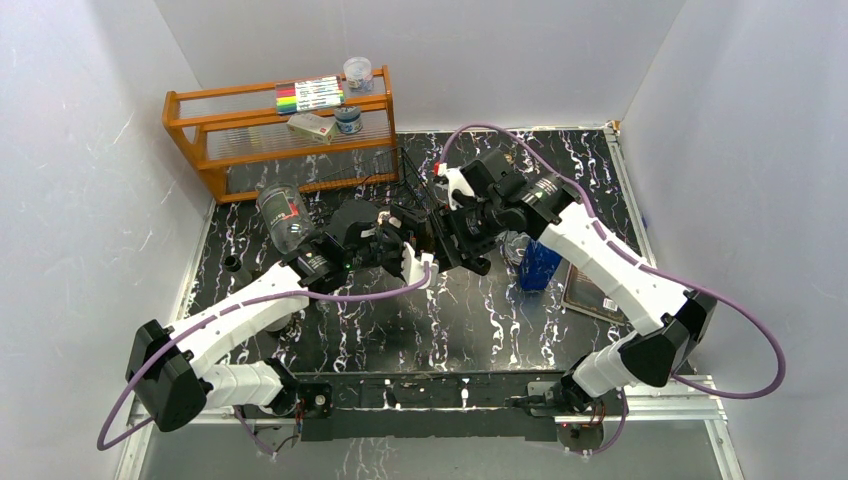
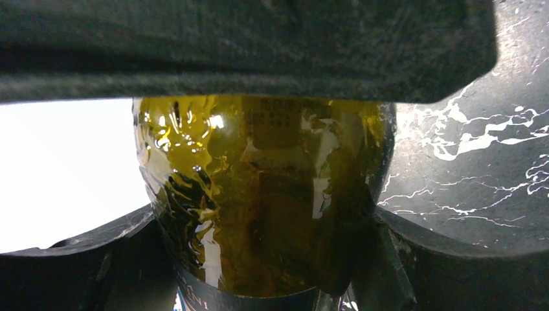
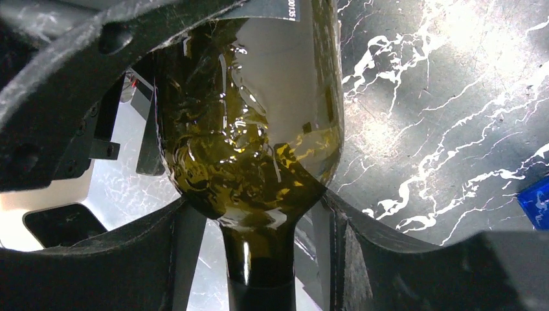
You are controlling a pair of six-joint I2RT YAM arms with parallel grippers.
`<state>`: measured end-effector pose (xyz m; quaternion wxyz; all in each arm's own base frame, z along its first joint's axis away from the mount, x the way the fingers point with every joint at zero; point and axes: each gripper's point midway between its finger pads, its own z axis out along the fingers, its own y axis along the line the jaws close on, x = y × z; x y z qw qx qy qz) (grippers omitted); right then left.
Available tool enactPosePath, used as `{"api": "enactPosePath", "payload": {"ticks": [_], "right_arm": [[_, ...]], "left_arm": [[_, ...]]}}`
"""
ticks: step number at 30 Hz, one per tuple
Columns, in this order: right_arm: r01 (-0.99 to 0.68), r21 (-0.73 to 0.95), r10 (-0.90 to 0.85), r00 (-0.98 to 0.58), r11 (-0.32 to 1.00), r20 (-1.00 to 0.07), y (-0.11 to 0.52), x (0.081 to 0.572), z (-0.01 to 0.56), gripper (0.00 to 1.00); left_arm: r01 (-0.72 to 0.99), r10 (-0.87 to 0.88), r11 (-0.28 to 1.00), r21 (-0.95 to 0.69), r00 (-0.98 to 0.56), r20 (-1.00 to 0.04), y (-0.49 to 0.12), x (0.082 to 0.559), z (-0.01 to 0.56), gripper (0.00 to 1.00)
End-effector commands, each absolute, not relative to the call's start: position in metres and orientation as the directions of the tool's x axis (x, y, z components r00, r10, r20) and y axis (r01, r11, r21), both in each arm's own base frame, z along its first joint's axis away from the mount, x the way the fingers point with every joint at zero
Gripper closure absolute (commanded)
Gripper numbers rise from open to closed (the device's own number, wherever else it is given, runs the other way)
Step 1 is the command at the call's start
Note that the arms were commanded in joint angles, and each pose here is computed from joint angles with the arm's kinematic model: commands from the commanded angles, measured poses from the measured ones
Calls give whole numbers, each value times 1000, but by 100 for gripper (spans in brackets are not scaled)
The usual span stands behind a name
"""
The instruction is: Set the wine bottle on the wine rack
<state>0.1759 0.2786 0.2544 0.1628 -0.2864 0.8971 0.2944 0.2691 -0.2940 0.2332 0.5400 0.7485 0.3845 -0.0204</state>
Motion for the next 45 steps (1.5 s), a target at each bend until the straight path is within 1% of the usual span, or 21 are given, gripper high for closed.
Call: {"api": "enactPosePath", "payload": {"ticks": [1, 4, 6, 8, 10, 14, 15, 16, 18, 20, 21, 22, 25, 27, 29, 32, 34, 37, 42, 45], "right_arm": [[-634, 426, -434, -763, 645, -478, 284, 181, 252, 32], [-631, 416, -436, -765, 655, -473, 285, 184, 246, 37], [-625, 410, -434, -769, 664, -470, 285, 186, 242, 43], [-624, 407, -426, -768, 668, -478, 287, 189, 239, 51], [-622, 400, -421, -767, 673, -485, 287, 190, 236, 63], [-629, 381, -412, -754, 678, -512, 288, 193, 236, 98], [-632, 380, -408, -750, 676, -521, 288, 194, 238, 100], [-637, 378, -403, -742, 671, -535, 289, 194, 241, 100], [-650, 376, -393, -726, 660, -565, 291, 194, 249, 100], [-665, 374, -377, -705, 646, -601, 292, 194, 258, 100], [-671, 372, -370, -695, 641, -616, 292, 194, 262, 100], [-678, 370, -361, -684, 635, -634, 292, 194, 267, 100], [-690, 368, -331, -659, 624, -675, 291, 193, 275, 100], [-690, 370, -313, -652, 623, -691, 289, 192, 274, 100], [-696, 364, -312, -643, 619, -699, 287, 190, 271, 100], [-713, 326, -296, -599, 621, -744, 283, 189, 275, 100], [-728, 315, -288, -573, 608, -768, 282, 185, 282, 100], [-739, 305, -283, -553, 601, -783, 280, 182, 285, 100], [-746, 310, -297, -557, 589, -776, 281, 178, 277, 100], [-746, 320, -296, -563, 584, -772, 283, 175, 271, 100]], "left_arm": [[419, 483, -26, 907, 800, -356, -301, 273, 310, 76], [417, 485, -16, 909, 798, -358, -301, 273, 314, 76], [432, 491, 1, 902, 785, -377, -301, 275, 317, 76], [462, 498, 26, 886, 763, -412, -300, 276, 320, 76], [497, 508, 42, 867, 736, -447, -299, 276, 322, 75], [542, 520, 65, 838, 698, -492, -295, 275, 323, 73], [556, 518, 68, 828, 690, -506, -295, 273, 322, 70], [569, 514, 71, 819, 683, -519, -294, 271, 322, 65], [598, 512, 90, 797, 659, -552, -293, 268, 320, 49], [627, 518, 108, 772, 627, -582, -290, 267, 316, 26], [639, 524, 119, 760, 610, -595, -289, 266, 313, 10], [652, 535, 124, 748, 591, -604, -286, 267, 308, 3], [681, 572, 134, 720, 540, -618, -279, 267, 297, 2], [682, 596, 163, 713, 508, -622, -270, 267, 297, 2], [666, 600, 229, 710, 477, -642, -260, 268, 308, 2], [622, 584, 383, 683, 410, -701, -238, 268, 336, 2], [598, 550, 460, 656, 389, -739, -226, 263, 354, 2], [608, 469, 519, 601, 385, -795, -214, 244, 377, 2], [616, 373, 604, 506, 342, -862, -194, 223, 400, 2], [615, 269, 675, 408, 309, -912, -185, 215, 419, 2]]}}
